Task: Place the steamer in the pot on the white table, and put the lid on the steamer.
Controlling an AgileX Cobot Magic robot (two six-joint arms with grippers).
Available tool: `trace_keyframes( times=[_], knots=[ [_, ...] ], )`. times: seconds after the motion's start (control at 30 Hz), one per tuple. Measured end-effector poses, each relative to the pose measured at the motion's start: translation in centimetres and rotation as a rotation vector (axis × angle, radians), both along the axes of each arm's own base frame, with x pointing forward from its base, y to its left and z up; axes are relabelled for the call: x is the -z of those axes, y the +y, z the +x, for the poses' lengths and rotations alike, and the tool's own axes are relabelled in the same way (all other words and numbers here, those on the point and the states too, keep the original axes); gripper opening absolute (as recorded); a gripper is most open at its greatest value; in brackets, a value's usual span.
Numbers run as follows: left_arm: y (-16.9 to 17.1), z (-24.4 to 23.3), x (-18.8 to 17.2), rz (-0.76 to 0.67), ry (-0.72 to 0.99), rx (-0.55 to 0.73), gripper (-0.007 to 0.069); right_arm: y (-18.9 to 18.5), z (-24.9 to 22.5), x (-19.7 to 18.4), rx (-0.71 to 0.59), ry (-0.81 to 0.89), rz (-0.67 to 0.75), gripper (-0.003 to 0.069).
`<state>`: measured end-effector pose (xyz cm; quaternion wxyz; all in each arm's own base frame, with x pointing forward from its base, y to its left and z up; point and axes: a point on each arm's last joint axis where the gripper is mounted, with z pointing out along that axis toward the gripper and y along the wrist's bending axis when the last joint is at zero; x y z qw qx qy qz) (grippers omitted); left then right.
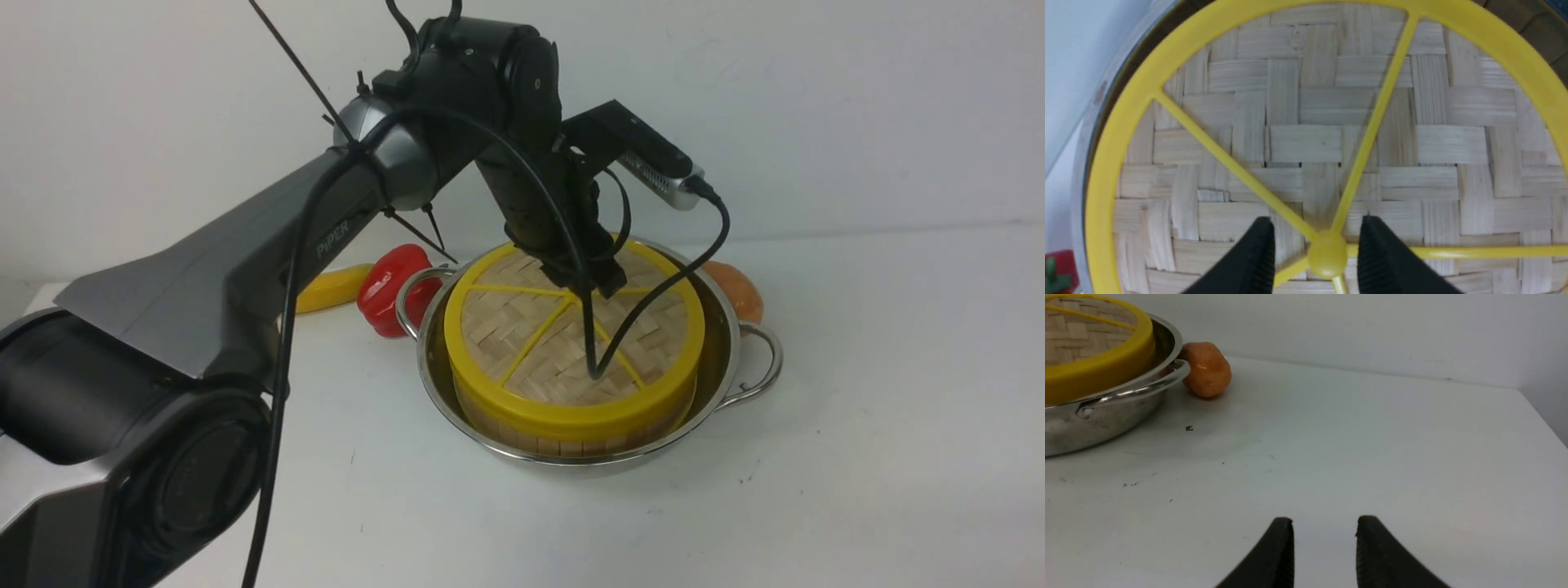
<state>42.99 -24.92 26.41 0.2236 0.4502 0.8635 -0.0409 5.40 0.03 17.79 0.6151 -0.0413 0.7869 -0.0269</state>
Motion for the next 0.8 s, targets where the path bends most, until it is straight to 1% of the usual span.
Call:
trace_keyframes(
  times=[0.2, 0.3, 0.43, 0.63, 0.8],
  knots=[
    [0.2, 0.1, -0.9, 0.01, -0.021, -0.015, 0.0281, 0.0, 0.0, 0.0, 0.0, 0.0, 0.0, 0.0209],
    [0.4, 0.3, -2.3, -0.008, -0.044, -0.081, 0.0281, 0.0, 0.0, 0.0, 0.0, 0.0, 0.0, 0.0209],
    [0.5, 0.2, -4.7, -0.062, -0.096, -0.13, 0.0281, 0.0, 0.0, 0.0, 0.0, 0.0, 0.0, 0.0209],
    [0.8, -0.4, -9.1, -0.148, -0.21, -0.145, 0.0281, 0.0, 0.0, 0.0, 0.0, -0.001, 0.0, 0.0209],
    [0.9, -0.4, -9.7, -0.161, -0.23, -0.145, 0.0281, 0.0, 0.0, 0.0, 0.0, -0.001, 0.0, 0.0209]
  ],
)
